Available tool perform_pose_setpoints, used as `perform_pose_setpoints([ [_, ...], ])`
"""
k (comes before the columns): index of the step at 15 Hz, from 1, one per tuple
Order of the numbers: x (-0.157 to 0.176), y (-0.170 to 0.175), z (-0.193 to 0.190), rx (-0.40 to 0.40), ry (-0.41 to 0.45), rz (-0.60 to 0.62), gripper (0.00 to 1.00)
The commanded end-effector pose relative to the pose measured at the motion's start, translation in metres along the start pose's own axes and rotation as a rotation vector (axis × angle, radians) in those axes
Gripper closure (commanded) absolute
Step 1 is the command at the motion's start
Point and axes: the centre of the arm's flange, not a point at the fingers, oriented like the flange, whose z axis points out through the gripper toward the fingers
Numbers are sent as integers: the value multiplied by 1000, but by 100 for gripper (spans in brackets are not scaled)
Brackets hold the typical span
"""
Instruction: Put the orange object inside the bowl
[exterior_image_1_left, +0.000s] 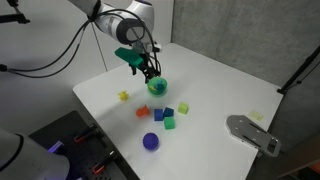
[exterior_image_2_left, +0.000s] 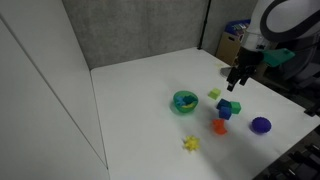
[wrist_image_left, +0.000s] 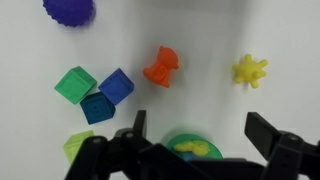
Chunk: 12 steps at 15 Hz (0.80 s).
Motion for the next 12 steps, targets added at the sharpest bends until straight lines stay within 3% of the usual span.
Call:
perform_pose_setpoints([
  [1,10,1,35,1,-26,96,0],
  [7,16,17,108,-7,-117,193,0],
  [12,23,31,158,-18,-96,253,0],
])
